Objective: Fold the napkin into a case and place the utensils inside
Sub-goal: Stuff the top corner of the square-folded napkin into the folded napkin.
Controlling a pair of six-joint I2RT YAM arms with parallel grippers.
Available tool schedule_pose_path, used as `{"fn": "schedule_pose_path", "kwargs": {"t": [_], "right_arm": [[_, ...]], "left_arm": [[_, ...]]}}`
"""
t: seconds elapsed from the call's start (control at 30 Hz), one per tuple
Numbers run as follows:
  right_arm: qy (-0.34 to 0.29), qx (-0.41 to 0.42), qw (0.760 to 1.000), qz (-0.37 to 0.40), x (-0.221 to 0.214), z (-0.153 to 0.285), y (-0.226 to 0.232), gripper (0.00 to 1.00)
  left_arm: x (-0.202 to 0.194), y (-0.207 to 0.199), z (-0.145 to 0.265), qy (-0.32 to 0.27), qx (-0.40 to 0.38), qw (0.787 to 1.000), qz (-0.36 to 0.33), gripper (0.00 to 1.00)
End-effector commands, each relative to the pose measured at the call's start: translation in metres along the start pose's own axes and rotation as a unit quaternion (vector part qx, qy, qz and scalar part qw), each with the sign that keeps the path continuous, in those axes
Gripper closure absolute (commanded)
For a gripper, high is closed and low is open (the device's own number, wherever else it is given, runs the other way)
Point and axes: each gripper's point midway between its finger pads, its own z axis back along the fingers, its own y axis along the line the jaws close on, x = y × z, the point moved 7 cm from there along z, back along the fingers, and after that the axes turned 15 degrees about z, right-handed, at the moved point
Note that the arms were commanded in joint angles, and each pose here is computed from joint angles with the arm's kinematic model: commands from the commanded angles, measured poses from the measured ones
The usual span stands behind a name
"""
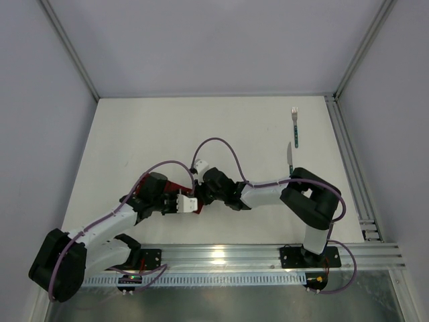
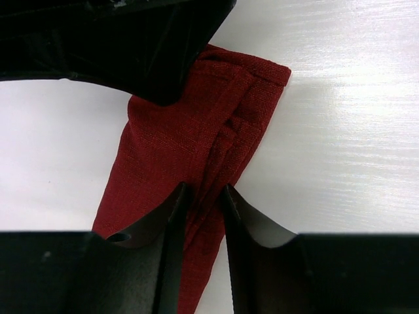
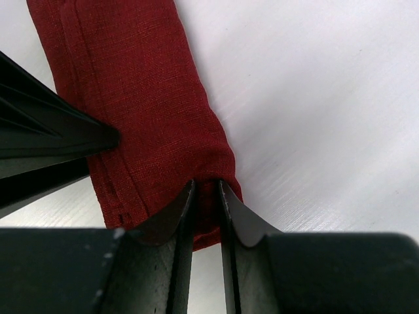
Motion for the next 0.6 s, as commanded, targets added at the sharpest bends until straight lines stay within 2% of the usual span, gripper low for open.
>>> {"fn": "schedule_pose_path", "kwargs": {"t": [0.0,0.07,0.1,0.2,0.37,0.5,0.57], "right_arm": [[0.018,-0.005,1.000,-0.002,-0.010,0.004,-0.004,0.78],[0.018,-0.002,1.000,-0.002,-0.010,0.005,-0.004,0.78],[0.017,-0.002,1.000,-0.002,-0.009,0.004,-0.004,0.78],[0.013,-0.003,1.000,-0.003,-0.005,0.006,-0.005,0.78],[0.003,-0.006,1.000,-0.002,0.004,0.009,-0.006,0.77],[0.005,-0.003,1.000,-0.001,0.005,0.008,-0.005,0.77],[0.008,-0.003,1.000,-0.001,0.003,0.007,-0.005,0.77]], "left_arm": [[0.011,0.009,0.001,-0.014,0.018,1.000,-0.012,0.73],[0.009,0.009,0.000,-0.009,0.019,1.000,-0.010,0.82],[0.008,0.009,0.000,-0.006,0.019,1.000,-0.009,0.89],[0.010,0.011,0.003,-0.004,0.027,1.000,-0.003,1.00],[0.019,0.013,0.007,-0.021,0.036,0.999,0.027,1.00],[0.021,0.013,0.008,-0.022,0.033,0.998,0.040,0.84],[0.021,0.015,0.008,-0.019,0.040,0.998,0.041,0.83]]}}
